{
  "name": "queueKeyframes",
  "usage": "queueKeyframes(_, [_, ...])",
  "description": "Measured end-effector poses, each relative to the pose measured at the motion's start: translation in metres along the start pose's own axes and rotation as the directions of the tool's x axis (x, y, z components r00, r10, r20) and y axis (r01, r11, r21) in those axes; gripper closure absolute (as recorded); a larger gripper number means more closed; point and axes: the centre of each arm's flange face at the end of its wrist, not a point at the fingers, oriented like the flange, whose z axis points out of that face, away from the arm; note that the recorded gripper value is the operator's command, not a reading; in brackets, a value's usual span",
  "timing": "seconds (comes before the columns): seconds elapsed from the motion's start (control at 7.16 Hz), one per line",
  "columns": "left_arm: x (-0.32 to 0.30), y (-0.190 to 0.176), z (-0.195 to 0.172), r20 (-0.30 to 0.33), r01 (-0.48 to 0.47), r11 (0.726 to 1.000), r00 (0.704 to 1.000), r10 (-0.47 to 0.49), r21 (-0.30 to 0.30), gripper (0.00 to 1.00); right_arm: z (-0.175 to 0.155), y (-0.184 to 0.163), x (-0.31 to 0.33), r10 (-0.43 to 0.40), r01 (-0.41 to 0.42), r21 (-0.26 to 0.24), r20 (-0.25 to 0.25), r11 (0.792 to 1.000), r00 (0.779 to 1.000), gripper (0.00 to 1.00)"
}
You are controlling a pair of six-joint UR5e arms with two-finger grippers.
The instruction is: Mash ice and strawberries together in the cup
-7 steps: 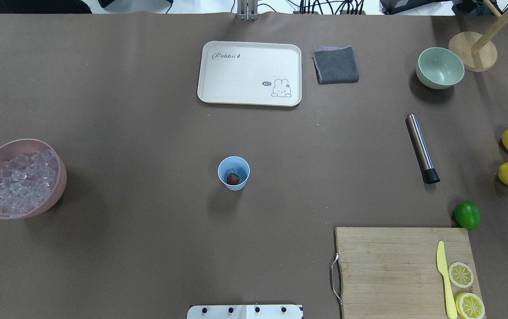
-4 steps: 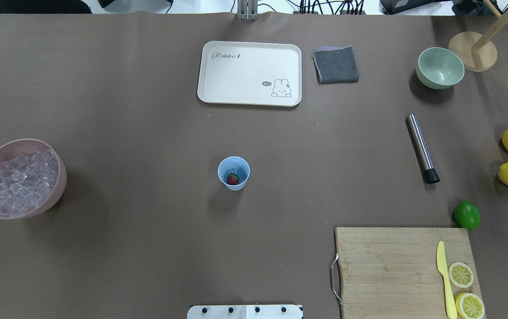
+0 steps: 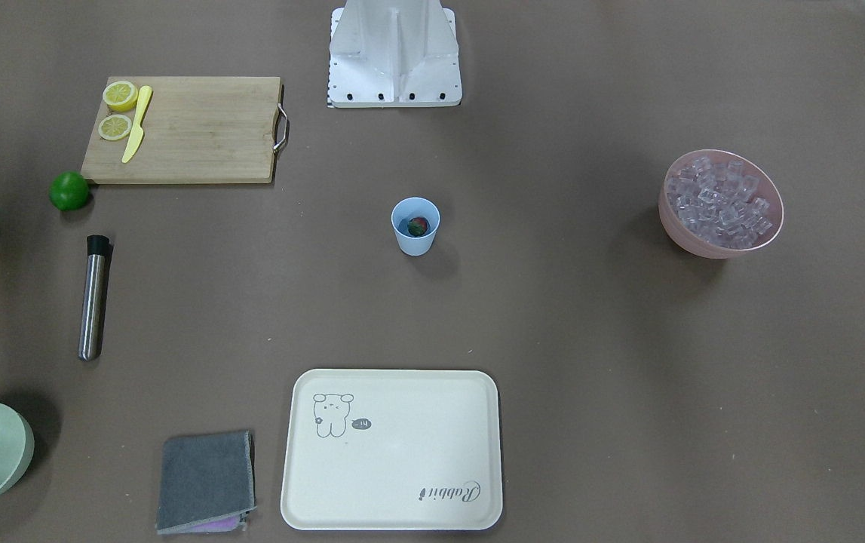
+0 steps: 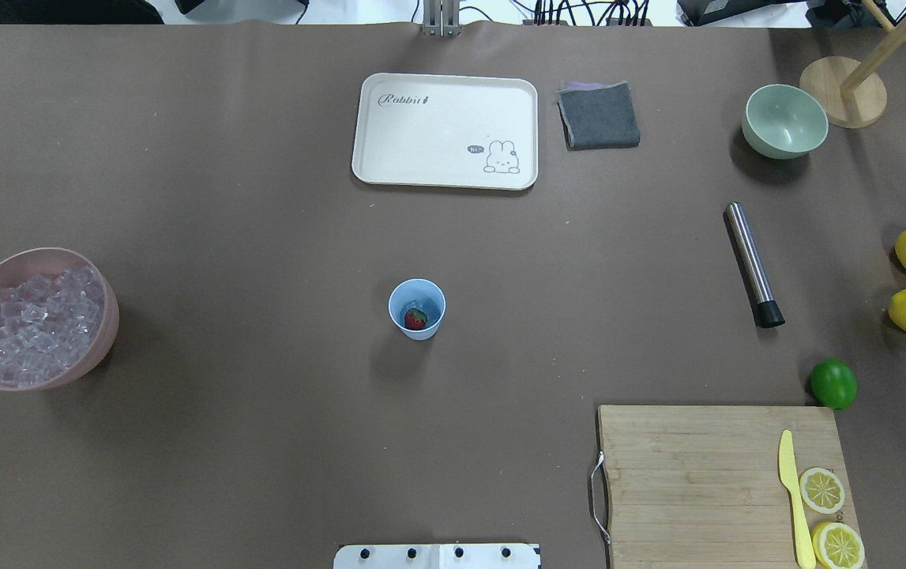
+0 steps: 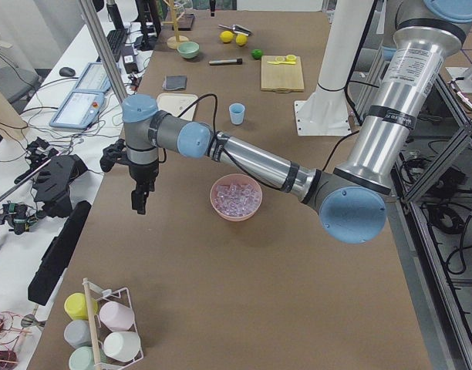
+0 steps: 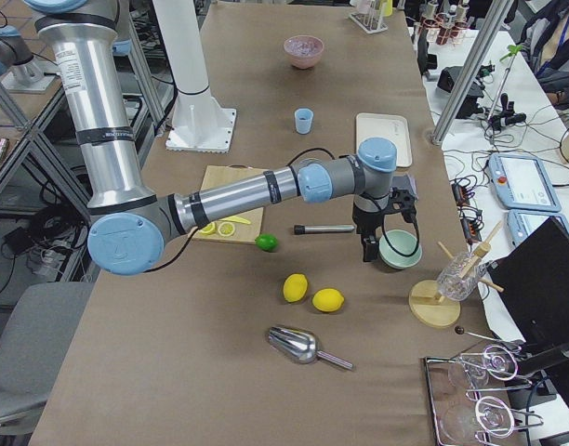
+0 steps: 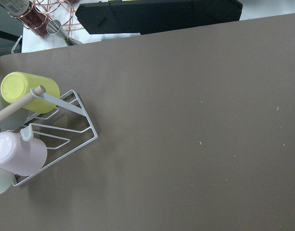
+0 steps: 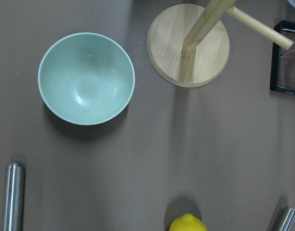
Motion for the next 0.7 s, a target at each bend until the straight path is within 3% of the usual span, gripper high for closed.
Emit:
queueKeyframes(0.28, [-0.025,-0.004,0.04,-0.002,-0.003,1.0,1.0,0.003,0.009,0.03,0.002,0.002,0.002,0.005,-0.005,-0.005,0.002,1.0,1.0,0.0])
queueKeyframes(0.7, [-0.034,-0.002,0.053,-0.001,-0.001,1.0,1.0,0.001,0.01,0.03,-0.004,0.007,-0.002,-0.002,0.002,0.004,0.007,1.0,1.0,0.0])
